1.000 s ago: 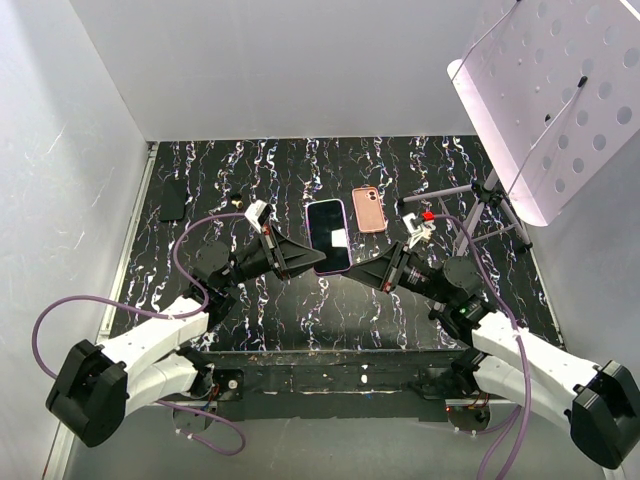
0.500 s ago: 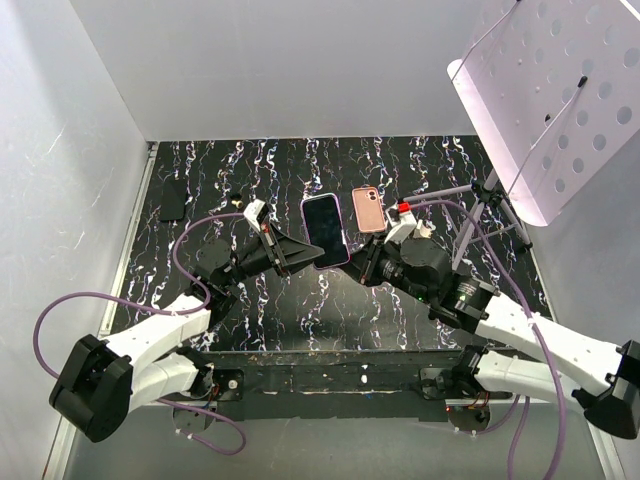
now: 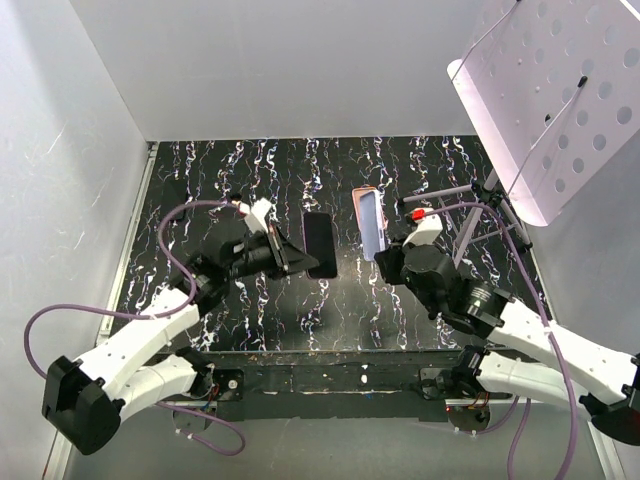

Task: Take the phone out of the phone case
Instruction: Remove the phone case from the phone, then place the phone at the center of the board.

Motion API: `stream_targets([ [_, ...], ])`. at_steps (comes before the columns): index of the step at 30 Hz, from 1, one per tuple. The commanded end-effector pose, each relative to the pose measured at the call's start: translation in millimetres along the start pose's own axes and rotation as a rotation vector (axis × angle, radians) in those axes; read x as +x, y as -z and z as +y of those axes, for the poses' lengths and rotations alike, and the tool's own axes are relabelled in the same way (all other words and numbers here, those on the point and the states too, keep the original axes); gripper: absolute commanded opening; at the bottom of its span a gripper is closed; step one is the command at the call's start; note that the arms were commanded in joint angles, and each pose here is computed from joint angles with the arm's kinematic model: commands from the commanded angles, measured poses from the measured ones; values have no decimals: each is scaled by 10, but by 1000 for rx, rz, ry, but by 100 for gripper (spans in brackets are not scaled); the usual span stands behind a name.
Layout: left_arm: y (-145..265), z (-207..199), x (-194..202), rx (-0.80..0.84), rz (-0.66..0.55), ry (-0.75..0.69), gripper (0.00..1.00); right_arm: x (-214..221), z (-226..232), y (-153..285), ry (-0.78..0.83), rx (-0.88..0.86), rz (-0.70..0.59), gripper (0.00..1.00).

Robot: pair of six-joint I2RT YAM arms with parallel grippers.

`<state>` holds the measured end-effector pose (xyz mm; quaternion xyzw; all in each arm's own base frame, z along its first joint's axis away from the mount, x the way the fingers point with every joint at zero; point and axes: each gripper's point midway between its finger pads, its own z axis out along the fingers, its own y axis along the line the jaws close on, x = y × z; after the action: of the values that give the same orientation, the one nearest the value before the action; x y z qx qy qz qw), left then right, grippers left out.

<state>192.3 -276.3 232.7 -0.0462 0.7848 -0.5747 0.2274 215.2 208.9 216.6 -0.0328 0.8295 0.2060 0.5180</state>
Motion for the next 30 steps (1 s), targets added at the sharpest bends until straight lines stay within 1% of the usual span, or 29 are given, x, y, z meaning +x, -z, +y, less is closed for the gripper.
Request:
stream_targets([
  [1,383,471,-483,-448,-89,-456,0,-107,137,144,-14,-114,-30,1],
  [2,412,527,-596,-495,-94,-517,0,-110,149,184,-30,-131,-30,1],
  [5,542,744,-964,-676,-108,-623,0,-112,167,293,-58,-183,-40,1],
  [7,647,920,-1235,-798,-122,-659,0,-125,160,360,-68,-197,-37,1],
  [11,896,1280,-1853,-1056,-217,-719,0,-134,151,443,-79,-223,-43,1],
  [12,921,1371,-2008,-1107,-223,-735,0,-129,151,457,-81,-230,-45,1],
  [13,946,1480,-2101,-1151,-206,-735,0,-144,139,474,-83,-229,-50,1],
  [14,964,1567,-2221,-1179,-203,-711,0,-140,127,486,-82,-229,-50,1],
  [16,967,1746,-2427,-1196,-206,-653,0,-129,100,522,-78,-231,-47,1],
  [18,969,1823,-2592,-1181,-210,-601,0,-124,72,552,-82,-233,-53,1],
  [21,980,1936,-2867,-1202,-205,-605,0,-144,48,610,-93,-245,-68,1],
  [23,1041,2081,-3014,-1227,-174,-565,0,-158,26,641,-92,-244,-73,1],
  [24,1044,2169,-3062,-1221,-156,-551,0,-169,22,655,-92,-246,-76,1],
  [26,1058,2294,-3188,-1209,-159,-522,0,-198,11,693,-88,-248,-80,1],
  [29,1028,2504,-3267,-1173,-120,-472,0,-233,0,740,-82,-252,-85,1],
  [30,1120,2599,-3310,-1178,-124,-435,0,-245,-5,753,-82,-251,-87,1],
])
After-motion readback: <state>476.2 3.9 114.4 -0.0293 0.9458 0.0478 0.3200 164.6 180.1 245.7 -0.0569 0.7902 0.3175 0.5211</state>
